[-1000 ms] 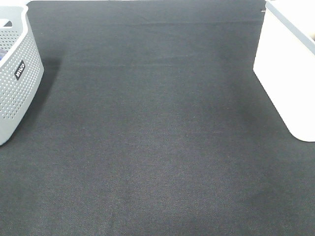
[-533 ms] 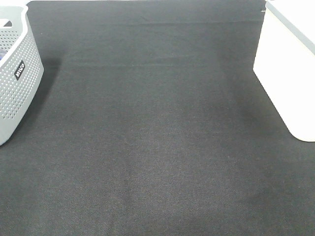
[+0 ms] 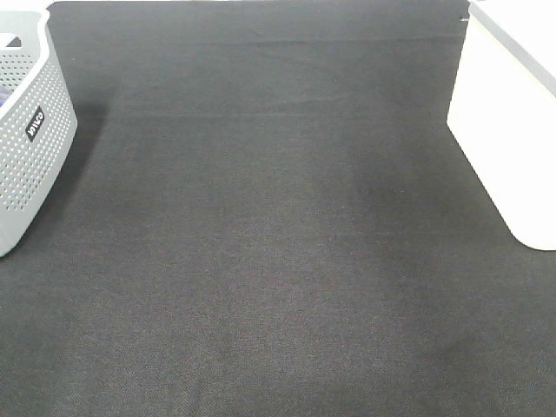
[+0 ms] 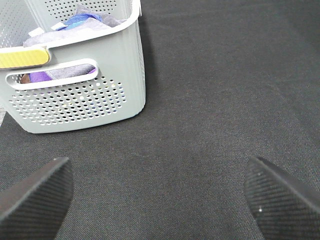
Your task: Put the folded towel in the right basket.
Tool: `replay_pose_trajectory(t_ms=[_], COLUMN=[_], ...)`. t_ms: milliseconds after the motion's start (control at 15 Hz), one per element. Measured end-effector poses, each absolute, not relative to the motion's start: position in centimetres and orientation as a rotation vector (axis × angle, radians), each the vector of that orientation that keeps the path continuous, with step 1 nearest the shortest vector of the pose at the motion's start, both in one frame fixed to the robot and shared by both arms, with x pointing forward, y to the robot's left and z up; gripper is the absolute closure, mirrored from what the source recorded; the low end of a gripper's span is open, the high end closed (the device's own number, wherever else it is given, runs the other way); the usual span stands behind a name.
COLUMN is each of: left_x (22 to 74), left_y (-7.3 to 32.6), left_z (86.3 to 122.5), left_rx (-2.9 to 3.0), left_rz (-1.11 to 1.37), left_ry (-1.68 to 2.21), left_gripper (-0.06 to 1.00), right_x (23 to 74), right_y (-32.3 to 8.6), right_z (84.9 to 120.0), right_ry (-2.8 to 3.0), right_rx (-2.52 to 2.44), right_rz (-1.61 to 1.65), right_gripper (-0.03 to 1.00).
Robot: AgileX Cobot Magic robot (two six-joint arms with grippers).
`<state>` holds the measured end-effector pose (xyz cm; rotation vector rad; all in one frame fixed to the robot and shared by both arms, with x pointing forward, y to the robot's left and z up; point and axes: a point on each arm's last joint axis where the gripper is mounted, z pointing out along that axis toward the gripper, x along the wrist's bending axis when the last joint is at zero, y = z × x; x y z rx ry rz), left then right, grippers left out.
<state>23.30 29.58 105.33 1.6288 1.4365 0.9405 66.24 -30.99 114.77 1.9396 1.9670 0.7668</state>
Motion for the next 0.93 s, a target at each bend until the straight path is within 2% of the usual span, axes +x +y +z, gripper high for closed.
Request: replay_pose_trajectory(t_ms=[200, 400, 533, 933], left_x=[23.3, 23.3, 23.3, 23.3], left_y=[29.6, 29.6, 29.6, 29.6], left_z=[105.3, 105.3, 105.3, 105.3], left_rx=[1.629, 1.629, 1.629, 1.629], left_rz=[0.94, 0.94, 0.94, 0.94], left_ry=[1.436, 1.436, 1.436, 1.436], left_gripper=[0.06, 0.06, 0.06, 0.06], right_x=[63.9, 60.0, 56.7, 43.1], right_y=[-26.5, -24.6, -25.0, -27.1], right_z=[117.4, 117.3, 115.8, 108.0], right_ry=[2.023, 2.099, 2.143, 2.268], right_rx=[1.811, 1.79, 1.842, 1.952], right_rz=[0.788, 0.734, 0.659, 0.343], right_gripper=[0.24, 0.24, 0.24, 0.24])
